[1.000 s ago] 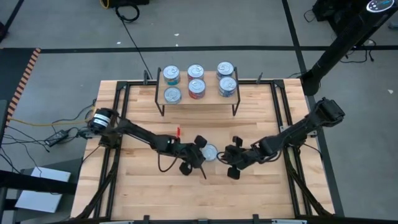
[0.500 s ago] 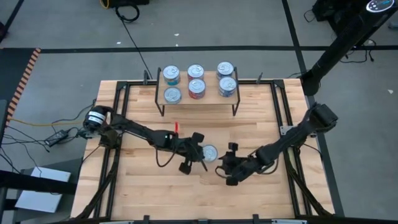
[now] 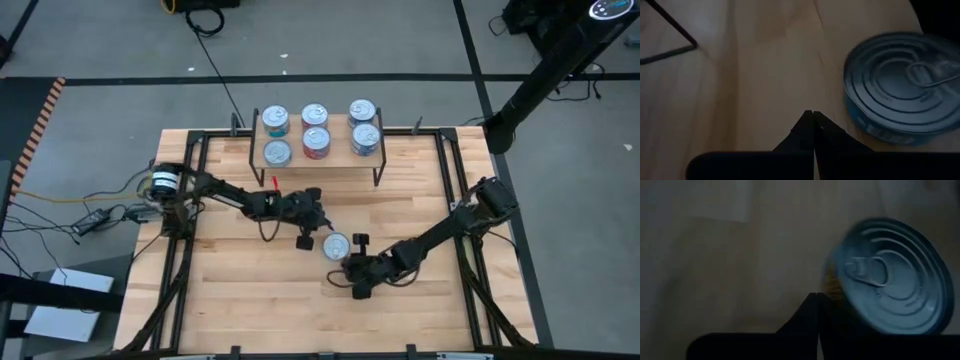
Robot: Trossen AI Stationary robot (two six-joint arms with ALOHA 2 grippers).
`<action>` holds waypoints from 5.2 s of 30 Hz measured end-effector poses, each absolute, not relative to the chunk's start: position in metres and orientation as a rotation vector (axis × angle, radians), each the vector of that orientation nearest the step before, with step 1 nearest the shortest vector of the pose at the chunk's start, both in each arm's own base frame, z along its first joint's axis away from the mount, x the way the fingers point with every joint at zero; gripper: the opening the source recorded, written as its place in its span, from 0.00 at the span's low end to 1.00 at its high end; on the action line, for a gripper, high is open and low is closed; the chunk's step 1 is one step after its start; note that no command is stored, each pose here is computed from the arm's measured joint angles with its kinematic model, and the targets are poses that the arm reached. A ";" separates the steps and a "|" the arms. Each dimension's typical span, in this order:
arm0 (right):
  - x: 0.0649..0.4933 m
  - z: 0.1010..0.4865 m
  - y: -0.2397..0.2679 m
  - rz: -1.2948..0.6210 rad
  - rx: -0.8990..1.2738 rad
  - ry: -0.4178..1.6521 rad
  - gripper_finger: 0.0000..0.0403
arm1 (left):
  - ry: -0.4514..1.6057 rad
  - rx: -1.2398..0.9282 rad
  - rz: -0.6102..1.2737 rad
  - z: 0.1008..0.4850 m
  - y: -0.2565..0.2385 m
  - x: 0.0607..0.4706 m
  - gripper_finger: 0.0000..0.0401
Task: Stack canned seafood by type on shelf
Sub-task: Stack the yellow blue tuna can on top of the other yellow blue tuna can on the shelf
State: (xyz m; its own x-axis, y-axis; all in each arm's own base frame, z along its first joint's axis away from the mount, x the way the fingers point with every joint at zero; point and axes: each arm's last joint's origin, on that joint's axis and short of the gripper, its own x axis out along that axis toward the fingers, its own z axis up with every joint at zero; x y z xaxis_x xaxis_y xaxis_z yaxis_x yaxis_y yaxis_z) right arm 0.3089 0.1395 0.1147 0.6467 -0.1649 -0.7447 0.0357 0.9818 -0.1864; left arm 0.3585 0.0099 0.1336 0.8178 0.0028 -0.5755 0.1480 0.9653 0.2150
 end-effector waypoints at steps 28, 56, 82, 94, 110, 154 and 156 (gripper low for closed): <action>0.312 0.161 0.123 -0.303 0.103 0.656 0.03 | 0.665 0.327 -0.184 0.111 -0.018 0.360 0.00; 0.326 0.165 0.094 -0.407 0.321 0.588 0.04 | 0.838 0.393 -0.184 0.126 -0.027 0.340 0.00; 0.329 0.165 0.080 -0.546 0.355 0.512 0.10 | 0.405 0.031 0.151 0.151 -0.110 0.286 0.33; 0.315 0.184 0.093 -0.386 0.220 0.599 0.12 | 0.457 0.092 0.251 0.143 -0.115 0.295 0.59; 0.337 0.132 0.091 -0.335 0.138 0.670 0.04 | 0.449 0.050 0.338 0.143 -0.101 0.299 0.61; 0.308 0.141 0.069 -0.501 0.153 0.871 0.02 | 0.383 -0.025 0.416 0.129 -0.092 0.311 0.61; 0.309 0.142 0.071 -0.493 0.159 0.857 0.02 | 0.388 -0.025 0.417 0.128 -0.092 0.311 0.61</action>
